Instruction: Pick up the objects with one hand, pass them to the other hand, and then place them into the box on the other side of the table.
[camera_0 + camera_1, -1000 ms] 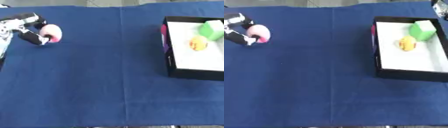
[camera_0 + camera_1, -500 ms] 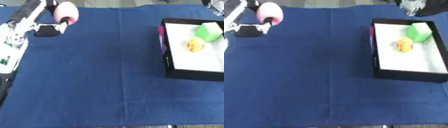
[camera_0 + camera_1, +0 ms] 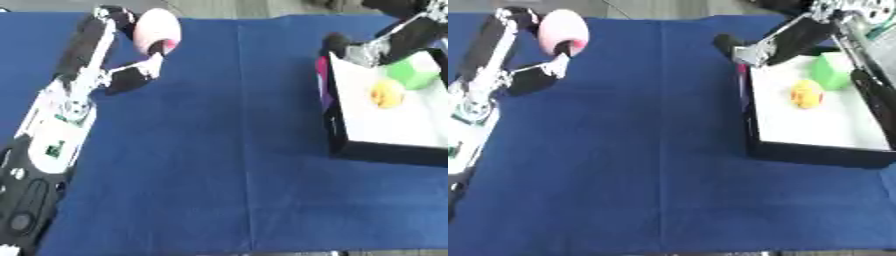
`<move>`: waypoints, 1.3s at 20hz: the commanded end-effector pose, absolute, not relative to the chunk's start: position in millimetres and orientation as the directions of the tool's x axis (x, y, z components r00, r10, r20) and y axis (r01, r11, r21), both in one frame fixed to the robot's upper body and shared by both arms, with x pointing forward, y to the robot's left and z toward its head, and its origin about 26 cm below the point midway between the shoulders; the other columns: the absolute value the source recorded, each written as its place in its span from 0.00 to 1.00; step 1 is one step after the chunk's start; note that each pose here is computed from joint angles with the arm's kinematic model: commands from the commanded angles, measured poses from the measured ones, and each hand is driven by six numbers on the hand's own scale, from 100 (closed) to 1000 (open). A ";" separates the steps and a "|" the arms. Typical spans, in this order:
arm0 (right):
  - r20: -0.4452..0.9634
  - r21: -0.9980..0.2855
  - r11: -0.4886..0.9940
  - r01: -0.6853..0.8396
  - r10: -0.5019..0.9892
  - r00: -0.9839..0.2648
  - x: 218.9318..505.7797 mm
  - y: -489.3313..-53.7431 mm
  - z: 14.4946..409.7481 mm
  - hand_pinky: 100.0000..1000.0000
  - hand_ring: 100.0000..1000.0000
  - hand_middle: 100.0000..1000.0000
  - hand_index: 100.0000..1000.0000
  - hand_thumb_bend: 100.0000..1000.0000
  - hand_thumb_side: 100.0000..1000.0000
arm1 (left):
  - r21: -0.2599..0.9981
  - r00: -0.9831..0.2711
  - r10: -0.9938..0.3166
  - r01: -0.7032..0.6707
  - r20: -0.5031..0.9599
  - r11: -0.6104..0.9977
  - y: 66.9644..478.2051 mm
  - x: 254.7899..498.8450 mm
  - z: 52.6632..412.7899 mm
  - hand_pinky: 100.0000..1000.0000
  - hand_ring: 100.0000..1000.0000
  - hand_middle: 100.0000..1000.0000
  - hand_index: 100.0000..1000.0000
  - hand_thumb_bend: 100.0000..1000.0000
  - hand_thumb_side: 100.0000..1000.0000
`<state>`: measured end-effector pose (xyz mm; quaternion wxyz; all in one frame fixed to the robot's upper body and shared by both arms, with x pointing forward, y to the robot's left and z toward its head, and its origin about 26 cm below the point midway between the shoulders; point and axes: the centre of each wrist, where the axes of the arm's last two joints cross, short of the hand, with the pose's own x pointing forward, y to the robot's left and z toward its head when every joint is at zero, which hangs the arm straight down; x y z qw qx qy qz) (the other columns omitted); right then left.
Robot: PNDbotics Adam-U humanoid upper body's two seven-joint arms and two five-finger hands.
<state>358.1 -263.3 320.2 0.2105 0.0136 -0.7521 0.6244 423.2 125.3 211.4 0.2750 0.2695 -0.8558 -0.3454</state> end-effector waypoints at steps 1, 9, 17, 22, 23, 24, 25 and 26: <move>0.302 -0.947 0.187 -0.261 0.247 -0.921 363.8 -253.3 320.7 1.00 1.00 1.00 1.00 0.00 0.00 | 0.708 -0.733 -0.628 -0.298 0.260 0.641 116.9 419.6 217.0 0.74 0.46 0.38 0.51 0.00 0.25; 0.311 -0.944 0.195 -0.266 0.251 -0.917 382.7 -227.4 306.4 1.00 1.00 1.00 1.00 0.00 0.00 | 0.713 -0.781 -0.578 -0.264 0.237 0.649 95.8 412.0 205.5 0.74 0.46 0.39 0.51 0.00 0.23; 0.310 -0.938 0.259 -0.231 0.328 -0.892 400.7 -211.8 297.3 1.00 1.00 1.00 1.00 0.03 0.00 | 0.734 -0.835 -0.538 -0.291 0.118 0.613 76.9 403.8 200.9 0.72 0.47 0.39 0.50 0.00 0.10; 0.313 -0.941 0.237 -0.241 0.337 -0.888 406.2 -202.8 291.2 1.00 1.00 1.00 1.00 0.02 0.00 | 0.731 -0.854 -0.514 -0.297 0.086 0.615 67.1 402.0 197.9 0.72 0.47 0.39 0.50 0.00 0.09; 0.314 -0.942 0.229 -0.247 0.338 -0.887 407.2 -201.5 289.8 1.00 1.00 1.00 1.00 0.02 0.00 | 0.724 -0.857 -0.509 -0.299 0.082 0.621 65.5 401.5 198.9 0.72 0.47 0.39 0.50 0.00 0.09; 0.316 -0.942 0.222 -0.251 0.339 -0.886 408.1 -200.2 288.6 1.00 1.00 1.00 1.00 0.02 0.00 | 0.717 -0.859 -0.505 -0.303 0.079 0.628 64.0 401.1 200.1 0.72 0.47 0.39 0.50 0.00 0.09; 0.318 -0.943 0.216 -0.255 0.340 -0.885 409.1 -199.0 287.1 1.00 1.00 1.00 1.00 0.01 0.00 | 0.709 -0.862 -0.502 -0.306 0.078 0.635 62.3 400.6 201.1 0.72 0.47 0.39 0.50 0.00 0.09; 0.320 -0.943 0.210 -0.260 0.342 -0.884 410.0 -198.0 285.8 1.00 1.00 1.00 1.00 0.02 0.00 | 0.702 -0.863 -0.498 -0.307 0.078 0.642 60.8 400.3 201.7 0.72 0.47 0.39 0.50 0.00 0.09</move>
